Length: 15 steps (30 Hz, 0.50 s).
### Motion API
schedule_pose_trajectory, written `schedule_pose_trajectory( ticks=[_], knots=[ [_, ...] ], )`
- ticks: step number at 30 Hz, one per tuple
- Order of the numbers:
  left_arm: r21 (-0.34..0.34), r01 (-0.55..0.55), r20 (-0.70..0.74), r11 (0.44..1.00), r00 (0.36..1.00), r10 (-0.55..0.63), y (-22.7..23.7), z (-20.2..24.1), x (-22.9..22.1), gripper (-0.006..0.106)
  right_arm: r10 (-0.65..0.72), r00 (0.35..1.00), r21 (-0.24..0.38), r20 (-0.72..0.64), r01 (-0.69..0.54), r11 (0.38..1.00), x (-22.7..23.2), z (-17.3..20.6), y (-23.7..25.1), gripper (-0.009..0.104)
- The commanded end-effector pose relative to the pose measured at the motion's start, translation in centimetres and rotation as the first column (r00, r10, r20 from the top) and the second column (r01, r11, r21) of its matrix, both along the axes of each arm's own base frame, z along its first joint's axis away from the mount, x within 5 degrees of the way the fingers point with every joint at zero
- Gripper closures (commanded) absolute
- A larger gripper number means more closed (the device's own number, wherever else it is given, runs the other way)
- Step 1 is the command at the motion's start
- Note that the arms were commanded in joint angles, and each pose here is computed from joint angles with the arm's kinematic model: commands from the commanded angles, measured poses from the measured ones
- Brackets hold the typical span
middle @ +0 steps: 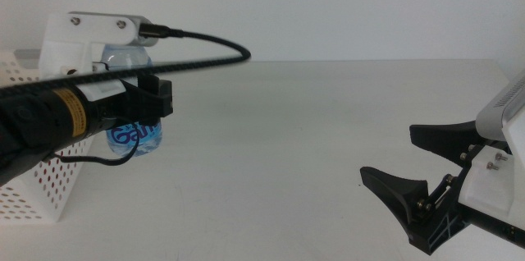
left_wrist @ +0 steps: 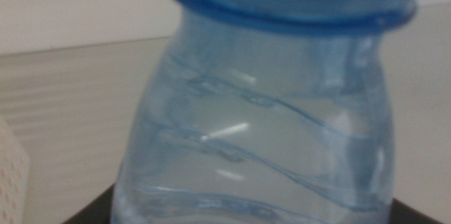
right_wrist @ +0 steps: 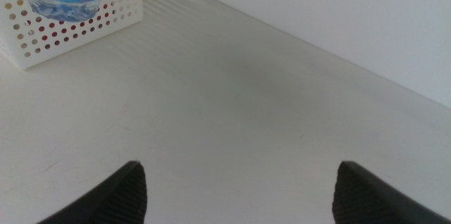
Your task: Use arms to grab the bottles and put them into the dustbin to the left of the table.
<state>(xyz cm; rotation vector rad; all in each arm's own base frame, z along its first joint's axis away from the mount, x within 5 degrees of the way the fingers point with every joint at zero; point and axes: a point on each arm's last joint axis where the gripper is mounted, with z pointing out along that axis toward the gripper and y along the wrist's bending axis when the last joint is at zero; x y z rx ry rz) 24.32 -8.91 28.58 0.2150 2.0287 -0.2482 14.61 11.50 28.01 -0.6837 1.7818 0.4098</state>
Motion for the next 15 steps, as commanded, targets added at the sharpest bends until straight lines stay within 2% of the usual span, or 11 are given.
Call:
schedule_pose_trajectory(
  ticks=[1, 2, 4, 6, 9, 12, 15],
  knots=[
    [-0.120, 0.043, 0.114, 0.992, 0.993, -0.030, -0.6, 3.1, -0.4, 0.105, 0.003, 0.996, 0.052, 0.090, -0.008, 0.999, 0.1, 1.6, 0.1, 0.008],
    [-0.124, 0.041, 0.104, 0.991, 0.994, -0.028, -0.7, 3.0, -0.5, 0.105, 0.003, 0.996, 0.052, 0.090, -0.008, 0.999, 0.1, 1.6, 0.1, 0.008],
    [-0.085, 0.045, 0.082, 0.995, 0.996, -0.038, -0.9, 3.1, -0.7, 0.105, 0.003, 0.996, 0.052, 0.090, -0.008, 0.999, 0.1, 1.6, 0.1, 0.008],
    [0.015, 0.078, 0.047, 0.997, 0.996, -0.079, -1.2, 3.3, -0.9, 0.105, 0.003, 0.996, 0.052, 0.090, -0.008, 0.999, 0.1, 1.6, 0.1, 0.008],
    [0.097, 0.150, -0.029, 0.984, 0.989, -0.148, -1.4, 3.9, -1.2, 0.105, 0.003, 0.996, 0.052, 0.090, -0.008, 0.999, 0.1, 1.6, 0.1, 0.008],
    [0.121, 0.211, -0.097, 0.970, 0.975, -0.200, -1.5, 5.2, -1.2, 0.105, 0.003, 0.996, 0.052, 0.090, -0.008, 0.999, 0.1, 1.6, 0.1, 0.008],
    [0.106, 0.174, -0.146, 0.979, 0.977, -0.158, -0.2, 6.4, -0.4, 0.105, 0.003, 0.996, 0.051, 0.089, -0.008, 0.999, 0.1, 1.6, 0.1, 0.008]
  ],
)
